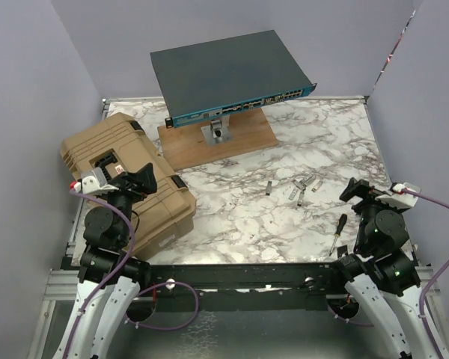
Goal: Insert the plug into the switch port
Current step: Pick up the plug from the center of the board.
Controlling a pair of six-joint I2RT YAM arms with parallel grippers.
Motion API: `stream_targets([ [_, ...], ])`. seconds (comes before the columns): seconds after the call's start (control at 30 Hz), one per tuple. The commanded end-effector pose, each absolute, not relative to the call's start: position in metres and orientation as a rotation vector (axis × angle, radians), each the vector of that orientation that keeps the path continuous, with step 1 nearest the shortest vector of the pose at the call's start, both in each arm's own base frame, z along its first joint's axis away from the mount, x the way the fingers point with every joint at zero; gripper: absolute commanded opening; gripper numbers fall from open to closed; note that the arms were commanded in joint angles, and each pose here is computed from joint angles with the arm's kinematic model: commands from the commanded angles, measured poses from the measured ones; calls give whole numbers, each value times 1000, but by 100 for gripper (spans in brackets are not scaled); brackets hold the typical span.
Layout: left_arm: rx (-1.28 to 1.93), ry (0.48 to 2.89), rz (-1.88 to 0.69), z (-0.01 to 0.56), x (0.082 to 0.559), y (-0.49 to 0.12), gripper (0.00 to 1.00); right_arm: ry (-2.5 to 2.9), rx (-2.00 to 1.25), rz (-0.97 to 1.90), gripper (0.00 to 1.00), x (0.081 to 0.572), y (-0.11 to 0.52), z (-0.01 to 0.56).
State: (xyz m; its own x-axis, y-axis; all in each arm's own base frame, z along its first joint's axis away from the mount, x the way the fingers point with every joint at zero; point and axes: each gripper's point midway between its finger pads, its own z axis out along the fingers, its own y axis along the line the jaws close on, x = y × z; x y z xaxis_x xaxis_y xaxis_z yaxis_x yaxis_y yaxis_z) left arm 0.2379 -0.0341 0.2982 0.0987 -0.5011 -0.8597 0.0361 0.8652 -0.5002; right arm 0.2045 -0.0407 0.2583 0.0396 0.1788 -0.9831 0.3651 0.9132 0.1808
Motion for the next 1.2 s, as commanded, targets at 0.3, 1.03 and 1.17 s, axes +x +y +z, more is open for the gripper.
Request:
stream_targets([
  [0.3, -368, 1459, -410, 273, 239, -39, 99, 1623, 389, -100, 100, 213, -24, 274],
  [1.03, -344, 1488, -444, 300, 240, -48, 99, 2256, 177, 380, 100, 245, 105, 214],
  [1.17, -339, 1514, -468, 309, 243, -54, 99, 2404, 217, 372, 99, 250, 115, 171],
])
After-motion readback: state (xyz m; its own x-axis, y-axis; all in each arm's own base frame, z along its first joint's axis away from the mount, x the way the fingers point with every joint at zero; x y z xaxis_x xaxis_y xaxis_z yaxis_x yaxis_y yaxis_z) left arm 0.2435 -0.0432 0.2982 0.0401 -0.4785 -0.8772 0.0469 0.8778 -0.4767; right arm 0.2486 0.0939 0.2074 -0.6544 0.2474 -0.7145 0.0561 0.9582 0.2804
